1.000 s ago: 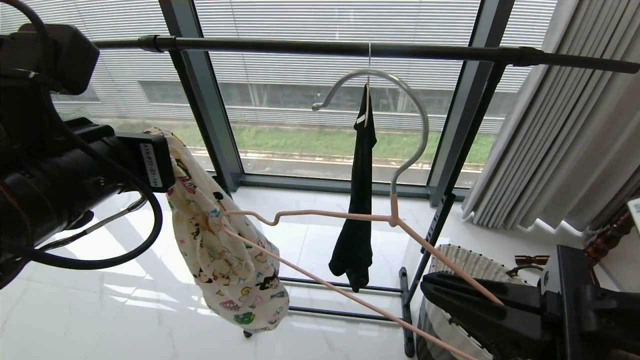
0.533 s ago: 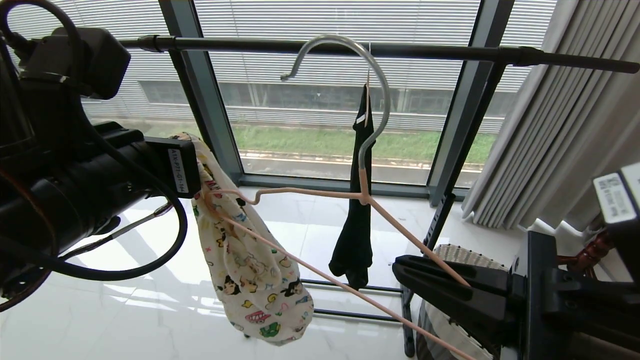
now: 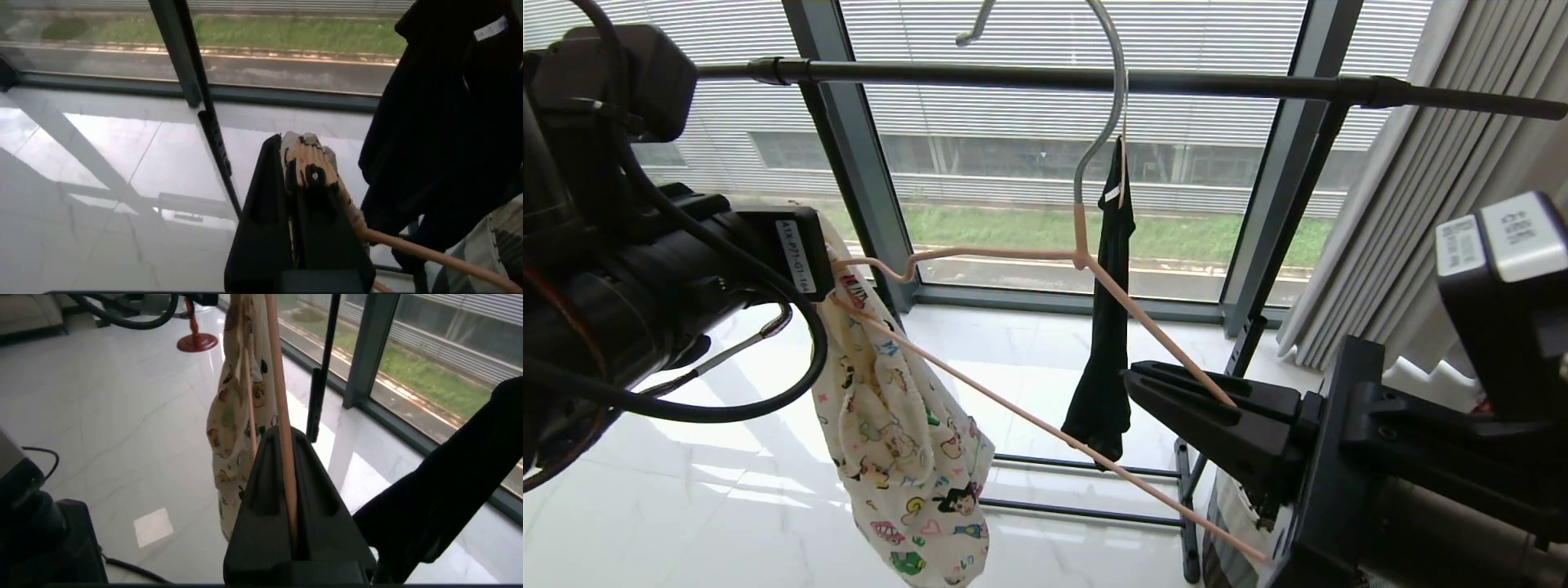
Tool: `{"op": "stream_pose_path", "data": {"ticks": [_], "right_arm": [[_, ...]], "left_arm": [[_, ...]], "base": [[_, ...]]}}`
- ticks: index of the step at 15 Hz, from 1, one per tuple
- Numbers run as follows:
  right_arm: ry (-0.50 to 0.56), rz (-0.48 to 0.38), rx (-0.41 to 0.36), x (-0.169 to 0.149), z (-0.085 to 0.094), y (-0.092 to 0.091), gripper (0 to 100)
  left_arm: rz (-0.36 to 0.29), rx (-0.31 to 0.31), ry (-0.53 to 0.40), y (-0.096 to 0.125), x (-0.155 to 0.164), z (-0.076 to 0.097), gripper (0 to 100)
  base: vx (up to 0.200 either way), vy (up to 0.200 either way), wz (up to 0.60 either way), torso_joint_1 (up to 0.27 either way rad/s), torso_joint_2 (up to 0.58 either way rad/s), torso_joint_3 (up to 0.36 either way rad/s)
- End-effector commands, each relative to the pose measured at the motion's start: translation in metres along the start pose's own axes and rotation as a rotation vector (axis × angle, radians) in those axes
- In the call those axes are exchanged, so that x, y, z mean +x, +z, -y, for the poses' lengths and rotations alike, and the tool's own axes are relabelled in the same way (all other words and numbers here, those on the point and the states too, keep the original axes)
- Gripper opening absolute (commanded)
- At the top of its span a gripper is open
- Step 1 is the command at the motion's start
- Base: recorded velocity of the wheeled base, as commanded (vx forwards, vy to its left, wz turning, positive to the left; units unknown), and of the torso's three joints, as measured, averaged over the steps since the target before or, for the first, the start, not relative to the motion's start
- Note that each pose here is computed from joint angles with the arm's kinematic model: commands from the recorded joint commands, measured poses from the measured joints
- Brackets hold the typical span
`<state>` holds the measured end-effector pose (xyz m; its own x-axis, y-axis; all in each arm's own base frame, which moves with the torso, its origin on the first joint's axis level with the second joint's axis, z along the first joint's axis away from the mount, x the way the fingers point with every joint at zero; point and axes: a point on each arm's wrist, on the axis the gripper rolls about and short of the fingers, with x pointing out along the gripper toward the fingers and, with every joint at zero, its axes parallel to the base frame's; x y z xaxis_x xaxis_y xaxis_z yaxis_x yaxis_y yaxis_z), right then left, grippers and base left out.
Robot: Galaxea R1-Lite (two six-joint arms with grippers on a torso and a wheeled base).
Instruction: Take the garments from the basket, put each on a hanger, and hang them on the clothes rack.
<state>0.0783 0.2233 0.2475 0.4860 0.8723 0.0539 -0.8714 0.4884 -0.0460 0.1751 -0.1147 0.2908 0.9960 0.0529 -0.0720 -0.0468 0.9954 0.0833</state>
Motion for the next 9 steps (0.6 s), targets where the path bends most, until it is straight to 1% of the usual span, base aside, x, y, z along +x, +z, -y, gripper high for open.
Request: {"op": "stream_pose_path", "data": {"ticks": [1,3,5,7,8,9], "right_arm": [[0.0,-0.016,-0.002,0.009,-0.002,-0.008,0],[-0.001,0.0,0.001,0.017,-0.004,-0.009,0],[-0.005,0.017,0.006,0.03,-0.006,-0.012,0],[-0.03,0.02,0.011,0.039,-0.007,-0.015,0],[-0.042,0.021,0.036,0.05,-0.009,-0.02,0],[-0.042,0.018,0.04,0.056,-0.01,-0.022,0]], "left_arm": [[0.012,-0.032,0.009,0.004,-0.001,-0.001,0],[0.016,-0.036,0.008,0.006,-0.001,-0.001,0],[0.017,-0.034,-0.018,0.006,-0.004,0.004,0],[0.018,-0.041,-0.028,0.007,-0.004,0.006,0],[0.025,-0.067,-0.029,0.01,-0.004,0.007,0],[0.031,-0.083,-0.031,0.013,-0.005,0.007,0]], "base": [[0.0,0.0,0.0,0.0,0.0,0.0],[0.0,0.0,0.0,0.0,0.0,0.0],[0.0,0.0,0.0,0.0,0.0,0.0],[0.0,0.0,0.0,0.0,0.0,0.0],[0.0,0.0,0.0,0.0,0.0,0.0],[0.0,0.0,0.0,0.0,0.0,0.0]]}}
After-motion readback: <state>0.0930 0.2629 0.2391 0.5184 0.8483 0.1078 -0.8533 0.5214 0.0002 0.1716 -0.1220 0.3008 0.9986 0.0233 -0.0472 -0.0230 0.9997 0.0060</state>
